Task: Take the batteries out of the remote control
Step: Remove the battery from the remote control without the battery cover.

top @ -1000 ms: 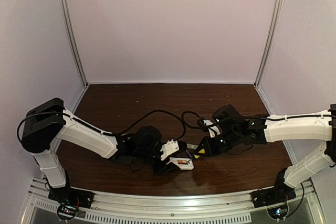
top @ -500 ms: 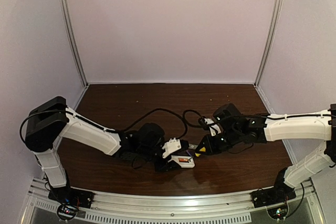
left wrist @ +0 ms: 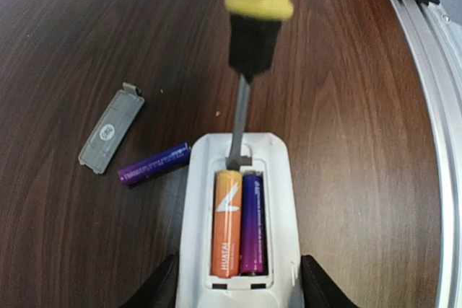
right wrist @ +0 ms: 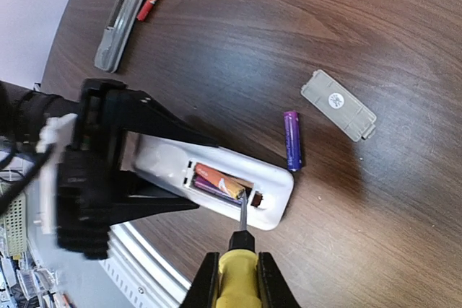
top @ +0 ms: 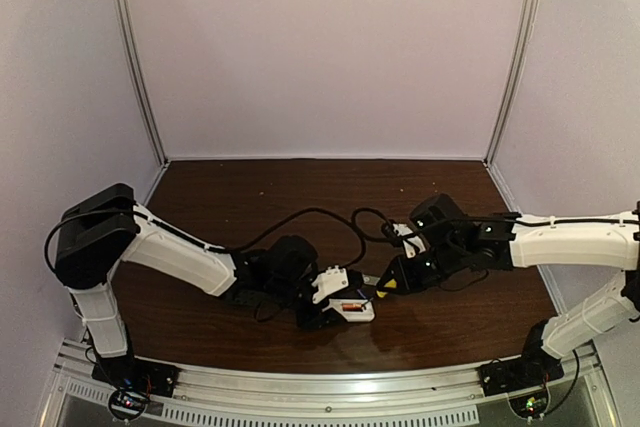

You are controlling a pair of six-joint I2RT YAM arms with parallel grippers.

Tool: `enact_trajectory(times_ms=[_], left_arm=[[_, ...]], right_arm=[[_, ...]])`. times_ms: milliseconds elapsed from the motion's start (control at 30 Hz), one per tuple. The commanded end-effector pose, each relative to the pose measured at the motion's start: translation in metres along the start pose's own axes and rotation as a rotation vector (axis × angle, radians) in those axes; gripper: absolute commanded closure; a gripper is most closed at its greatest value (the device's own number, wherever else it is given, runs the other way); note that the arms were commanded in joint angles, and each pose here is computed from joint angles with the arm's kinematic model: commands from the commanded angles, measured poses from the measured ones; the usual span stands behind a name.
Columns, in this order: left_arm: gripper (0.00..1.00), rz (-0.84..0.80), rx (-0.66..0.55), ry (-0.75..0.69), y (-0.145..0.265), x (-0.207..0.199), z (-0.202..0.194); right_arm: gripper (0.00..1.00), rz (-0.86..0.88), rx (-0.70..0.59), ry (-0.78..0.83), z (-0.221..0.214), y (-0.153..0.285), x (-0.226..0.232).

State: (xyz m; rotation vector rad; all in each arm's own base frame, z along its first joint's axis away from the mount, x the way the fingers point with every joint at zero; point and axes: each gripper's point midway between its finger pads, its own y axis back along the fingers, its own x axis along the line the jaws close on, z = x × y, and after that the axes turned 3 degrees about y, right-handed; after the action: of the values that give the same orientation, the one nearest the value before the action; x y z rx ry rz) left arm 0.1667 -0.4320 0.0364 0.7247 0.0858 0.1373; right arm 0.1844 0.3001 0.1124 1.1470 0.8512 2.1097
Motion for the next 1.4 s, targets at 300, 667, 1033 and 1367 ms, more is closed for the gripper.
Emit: enact_trajectory(times_ms=[300,667,1033,1367], left_arm=[[1.0,-0.016,0.188,0.013,-0.014,-0.005,-0.055],[1.0,-0.013,0.189,0.023,-0.013,-0.004,-0.052],[1.0,-0.017,0.179,0.046,-0.011,-0.005,-0.047],[1.0,-0.026,0.178,0.079,-0.011,-0.007,-0.048]], right_arm=[[1.0,0.348,-0.215,0.165,0.063,0.056,0.102],[1.0,0.277,-0.188,0.154,0.057,0.05,0.086],[1.0,0.073,-0.048,0.123,0.027,0.021,0.038],[1.0,-0.056,0.023,0.113,0.02,0.002,0.013]])
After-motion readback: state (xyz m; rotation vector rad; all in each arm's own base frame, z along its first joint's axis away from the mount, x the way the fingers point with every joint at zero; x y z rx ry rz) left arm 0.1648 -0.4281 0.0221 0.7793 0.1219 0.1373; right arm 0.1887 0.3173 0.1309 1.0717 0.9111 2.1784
